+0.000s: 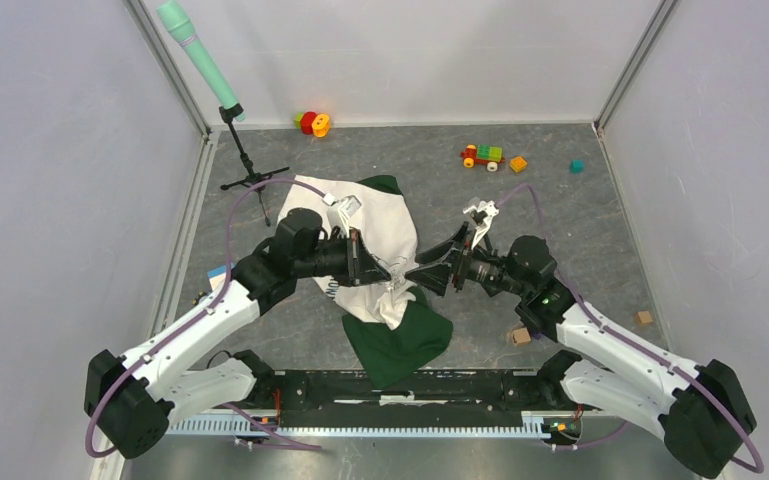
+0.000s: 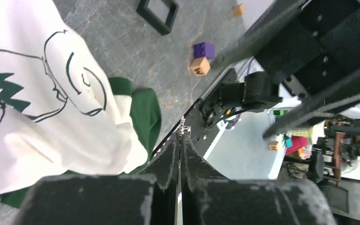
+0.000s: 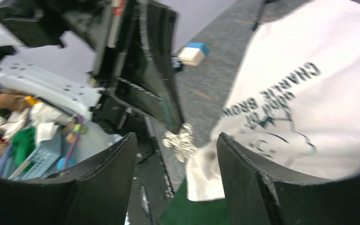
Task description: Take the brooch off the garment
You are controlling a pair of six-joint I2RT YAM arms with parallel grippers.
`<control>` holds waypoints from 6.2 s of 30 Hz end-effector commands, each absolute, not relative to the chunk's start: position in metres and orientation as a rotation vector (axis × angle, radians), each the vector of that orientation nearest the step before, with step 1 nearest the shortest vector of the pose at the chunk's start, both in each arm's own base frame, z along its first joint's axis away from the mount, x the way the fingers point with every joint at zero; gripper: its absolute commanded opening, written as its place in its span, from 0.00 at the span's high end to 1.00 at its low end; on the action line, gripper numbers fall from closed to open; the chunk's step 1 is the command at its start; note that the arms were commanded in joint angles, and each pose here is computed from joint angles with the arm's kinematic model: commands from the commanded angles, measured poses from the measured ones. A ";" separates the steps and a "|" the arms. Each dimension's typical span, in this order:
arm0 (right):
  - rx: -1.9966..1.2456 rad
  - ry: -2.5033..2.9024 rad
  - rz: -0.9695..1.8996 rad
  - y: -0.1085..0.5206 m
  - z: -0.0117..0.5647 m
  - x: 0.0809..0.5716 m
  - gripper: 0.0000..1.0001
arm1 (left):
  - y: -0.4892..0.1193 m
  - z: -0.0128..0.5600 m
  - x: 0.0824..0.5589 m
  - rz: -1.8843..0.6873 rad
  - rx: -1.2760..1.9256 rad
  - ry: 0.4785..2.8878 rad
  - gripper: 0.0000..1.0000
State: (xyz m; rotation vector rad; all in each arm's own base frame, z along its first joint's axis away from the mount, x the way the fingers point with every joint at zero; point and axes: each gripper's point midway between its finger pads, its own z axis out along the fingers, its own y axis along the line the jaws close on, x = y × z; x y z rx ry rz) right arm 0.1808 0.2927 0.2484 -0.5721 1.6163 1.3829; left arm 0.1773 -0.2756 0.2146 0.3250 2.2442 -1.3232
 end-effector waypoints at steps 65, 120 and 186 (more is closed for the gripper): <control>-0.411 2.458 0.272 0.136 0.040 0.260 0.14 | -0.195 0.149 0.233 -0.764 0.118 2.119 0.98; -0.165 2.172 1.628 0.273 0.093 0.207 0.36 | -0.279 0.151 0.195 -0.642 0.942 1.342 0.98; -0.171 2.185 1.660 0.289 0.088 0.201 0.39 | -0.295 0.106 0.167 -0.800 1.094 1.514 0.58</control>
